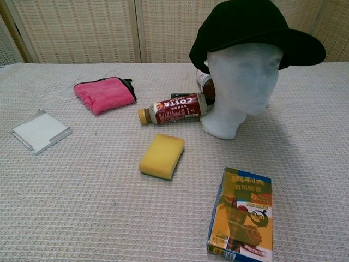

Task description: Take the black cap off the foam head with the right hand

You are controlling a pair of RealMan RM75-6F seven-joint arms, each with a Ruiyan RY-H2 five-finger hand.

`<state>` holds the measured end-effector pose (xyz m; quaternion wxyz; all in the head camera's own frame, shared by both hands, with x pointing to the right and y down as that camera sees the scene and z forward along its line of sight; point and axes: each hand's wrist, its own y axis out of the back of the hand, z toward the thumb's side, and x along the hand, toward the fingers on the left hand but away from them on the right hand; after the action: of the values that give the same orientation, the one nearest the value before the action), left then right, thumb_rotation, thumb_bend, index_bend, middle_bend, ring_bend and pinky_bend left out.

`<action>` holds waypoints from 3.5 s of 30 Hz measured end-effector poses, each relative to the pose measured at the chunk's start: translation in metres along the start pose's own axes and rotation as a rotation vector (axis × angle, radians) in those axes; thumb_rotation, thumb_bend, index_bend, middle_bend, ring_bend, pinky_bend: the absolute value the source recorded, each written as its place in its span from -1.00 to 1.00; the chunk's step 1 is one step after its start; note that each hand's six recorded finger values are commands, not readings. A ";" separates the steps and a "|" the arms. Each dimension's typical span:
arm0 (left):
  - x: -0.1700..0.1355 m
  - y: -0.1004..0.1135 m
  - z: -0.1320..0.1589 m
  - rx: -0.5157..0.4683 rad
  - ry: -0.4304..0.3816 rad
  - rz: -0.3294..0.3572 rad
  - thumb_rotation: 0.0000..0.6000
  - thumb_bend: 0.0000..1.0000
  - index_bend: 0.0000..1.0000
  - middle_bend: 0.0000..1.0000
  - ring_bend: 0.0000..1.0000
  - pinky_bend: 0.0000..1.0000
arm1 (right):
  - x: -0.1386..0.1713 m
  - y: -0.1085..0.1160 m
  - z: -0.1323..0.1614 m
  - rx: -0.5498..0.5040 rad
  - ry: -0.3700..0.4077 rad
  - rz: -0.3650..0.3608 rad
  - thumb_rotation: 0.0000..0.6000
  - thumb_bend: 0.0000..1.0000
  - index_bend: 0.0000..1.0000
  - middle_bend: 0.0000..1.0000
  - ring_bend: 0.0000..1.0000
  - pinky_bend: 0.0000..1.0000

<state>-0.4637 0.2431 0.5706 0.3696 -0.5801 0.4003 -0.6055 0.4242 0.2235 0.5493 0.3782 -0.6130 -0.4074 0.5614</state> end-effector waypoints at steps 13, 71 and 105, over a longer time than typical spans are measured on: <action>0.000 -0.004 0.002 -0.006 -0.009 -0.020 1.00 -0.66 -0.64 -0.63 -0.72 -0.68 | -0.001 -0.004 0.006 -0.004 0.028 0.008 1.00 -0.99 -0.65 -0.41 -0.46 -0.36; -0.015 0.008 -0.010 -0.038 0.006 -0.020 1.00 -0.66 -0.62 -0.63 -0.72 -0.68 | -0.140 0.007 0.193 -0.281 0.390 -0.274 1.00 -0.08 0.66 0.50 0.87 1.00; -0.009 0.003 -0.002 -0.033 -0.019 -0.031 1.00 -0.66 -0.62 -0.63 -0.72 -0.68 | -0.209 0.080 0.132 -0.012 0.267 -0.391 1.00 -0.02 0.74 0.57 0.90 1.00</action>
<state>-0.4651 0.2497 0.5639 0.3544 -0.5979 0.3977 -0.5989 0.2910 0.0008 0.5436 0.5269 -0.5934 -0.4680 0.3889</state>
